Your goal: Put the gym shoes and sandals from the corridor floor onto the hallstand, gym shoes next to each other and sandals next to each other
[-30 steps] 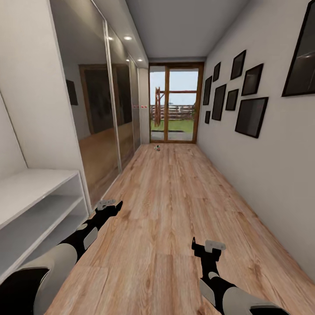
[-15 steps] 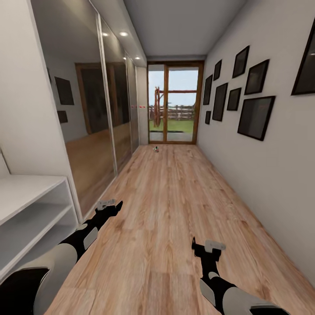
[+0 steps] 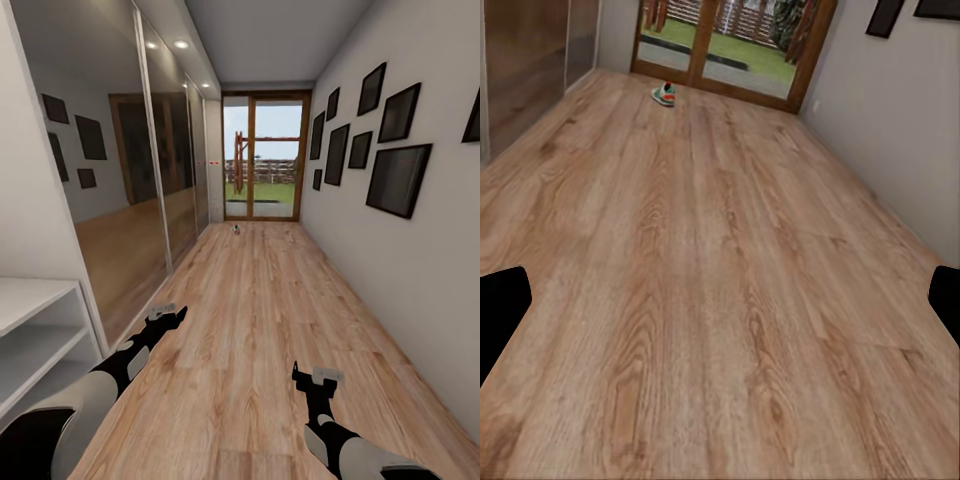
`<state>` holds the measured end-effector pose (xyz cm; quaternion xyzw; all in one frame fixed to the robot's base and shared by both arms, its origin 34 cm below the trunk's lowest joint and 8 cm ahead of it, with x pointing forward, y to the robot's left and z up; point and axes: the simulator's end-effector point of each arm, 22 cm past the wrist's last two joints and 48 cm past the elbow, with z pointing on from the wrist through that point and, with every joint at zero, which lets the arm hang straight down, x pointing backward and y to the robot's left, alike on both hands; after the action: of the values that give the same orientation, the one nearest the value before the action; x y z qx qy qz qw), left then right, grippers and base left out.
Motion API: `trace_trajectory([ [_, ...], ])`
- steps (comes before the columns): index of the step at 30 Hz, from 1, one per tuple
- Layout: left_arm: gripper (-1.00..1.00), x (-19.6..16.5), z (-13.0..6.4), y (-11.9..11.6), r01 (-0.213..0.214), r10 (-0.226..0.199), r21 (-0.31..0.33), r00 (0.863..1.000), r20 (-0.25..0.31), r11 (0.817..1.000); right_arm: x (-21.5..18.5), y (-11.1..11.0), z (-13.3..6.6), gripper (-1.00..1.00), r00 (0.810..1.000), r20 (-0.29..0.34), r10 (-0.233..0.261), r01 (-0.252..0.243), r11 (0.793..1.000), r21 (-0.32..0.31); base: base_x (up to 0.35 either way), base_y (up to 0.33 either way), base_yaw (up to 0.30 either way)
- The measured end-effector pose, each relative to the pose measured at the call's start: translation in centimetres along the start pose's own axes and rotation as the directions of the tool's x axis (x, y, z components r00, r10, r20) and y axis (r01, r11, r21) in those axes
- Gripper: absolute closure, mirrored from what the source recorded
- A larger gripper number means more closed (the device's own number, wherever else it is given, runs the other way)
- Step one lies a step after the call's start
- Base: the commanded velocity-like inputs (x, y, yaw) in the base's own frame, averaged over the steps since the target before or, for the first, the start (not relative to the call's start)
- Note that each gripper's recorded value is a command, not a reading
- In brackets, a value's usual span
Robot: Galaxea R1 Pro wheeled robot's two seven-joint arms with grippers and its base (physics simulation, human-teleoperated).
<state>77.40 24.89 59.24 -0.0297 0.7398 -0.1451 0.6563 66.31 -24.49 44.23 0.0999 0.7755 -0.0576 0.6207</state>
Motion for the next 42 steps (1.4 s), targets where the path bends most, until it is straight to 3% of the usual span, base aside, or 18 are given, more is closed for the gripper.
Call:
trace_trajectory([
  [42,-1.0,0.0,0.01,-0.03,0.0,0.0,0.0,1.0,0.0,1.0,0.0,0.04,-0.01,-1.0,1.0,0.0,0.0,0.0,1.0,0.0,0.346,-0.102,0.0],
])
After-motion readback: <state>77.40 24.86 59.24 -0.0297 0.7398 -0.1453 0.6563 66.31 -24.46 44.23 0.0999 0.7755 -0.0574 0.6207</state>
